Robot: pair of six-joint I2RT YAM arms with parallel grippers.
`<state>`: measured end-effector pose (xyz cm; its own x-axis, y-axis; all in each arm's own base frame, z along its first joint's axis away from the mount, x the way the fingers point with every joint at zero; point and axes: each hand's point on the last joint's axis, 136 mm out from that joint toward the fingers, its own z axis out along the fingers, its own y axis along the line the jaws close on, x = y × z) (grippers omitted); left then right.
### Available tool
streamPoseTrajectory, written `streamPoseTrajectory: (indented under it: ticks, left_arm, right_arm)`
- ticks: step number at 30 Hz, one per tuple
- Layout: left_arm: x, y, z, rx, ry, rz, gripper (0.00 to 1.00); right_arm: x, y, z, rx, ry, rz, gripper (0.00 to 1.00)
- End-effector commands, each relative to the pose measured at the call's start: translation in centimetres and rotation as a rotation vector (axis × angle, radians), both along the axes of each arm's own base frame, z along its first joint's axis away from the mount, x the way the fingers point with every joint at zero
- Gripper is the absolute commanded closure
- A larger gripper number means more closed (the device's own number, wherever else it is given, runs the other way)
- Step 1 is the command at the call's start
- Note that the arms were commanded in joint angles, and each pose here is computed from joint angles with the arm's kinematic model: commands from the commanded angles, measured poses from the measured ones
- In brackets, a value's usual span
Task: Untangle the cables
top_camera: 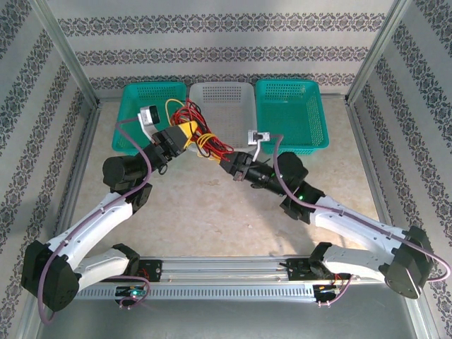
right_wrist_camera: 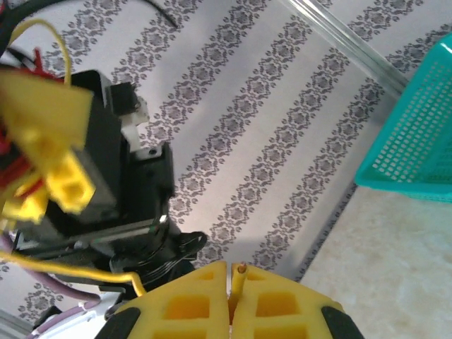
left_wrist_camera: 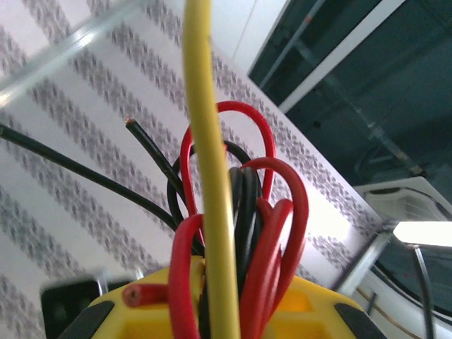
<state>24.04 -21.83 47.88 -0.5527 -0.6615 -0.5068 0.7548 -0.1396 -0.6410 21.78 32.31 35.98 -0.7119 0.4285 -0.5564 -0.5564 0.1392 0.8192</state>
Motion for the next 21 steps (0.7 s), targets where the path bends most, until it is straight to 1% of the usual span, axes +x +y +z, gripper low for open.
streamPoseTrajectory:
  ticks: [1,3,5,6,7,8,9,12,15,19,21]
  left_arm:
    - [1.5,3.0,2.0,-0.08,-0.089,0.282,1.0]
    - [3.0,2.5,0.2,0.016,-0.08,0.362,1.0]
    - [5.8,2.2,-3.9,0.18,0.026,0.484,1.0]
    - [6.6,2.7,-5.7,0.24,0.066,0.554,1.0]
    - [7.2,3.4,-7.9,0.31,0.121,0.626,1.0]
    - [7.5,3.9,-9.5,0.376,0.149,0.676,1.0]
    - [7.5,4.0,-11.0,0.447,0.165,0.694,1.0]
    - [6.6,3.5,-13.9,0.591,0.173,0.669,1.0]
    - [5.2,3.4,-16.3,0.706,0.177,0.638,1.0]
    - [3.2,2.7,-18.6,0.783,0.173,0.535,1.0]
    - [2.3,2.3,-19.6,0.81,0.184,0.475,1.0]
  right_arm:
    - [-1.2,0.5,-0.1,0.083,0.015,-0.041,1.0]
    - [-2.5,0.9,0.0,0.083,0.006,-0.044,1.0]
    - [-3.4,0.9,0.3,0.052,-0.014,-0.049,1.0]
    - [-3.8,0.7,0.5,0.038,-0.025,-0.058,1.0]
    - [-4.1,0.4,0.8,0.021,-0.044,-0.073,1.0]
    - [-4.2,0.1,1.1,0.004,-0.061,-0.089,1.0]
    - [-4.3,-0.3,1.6,-0.009,-0.075,-0.102,1.0]
    - [-4.3,-0.7,3.3,-0.052,-0.124,-0.123,1.0]
    - [-4.2,-1.2,6.0,-0.134,-0.202,-0.158,1.0]
    - [-3.1,-1.8,9.3,-0.245,-0.289,-0.216,1.0]
    - [-2.6,-1.7,11.1,-0.33,-0.339,-0.228,1.0]
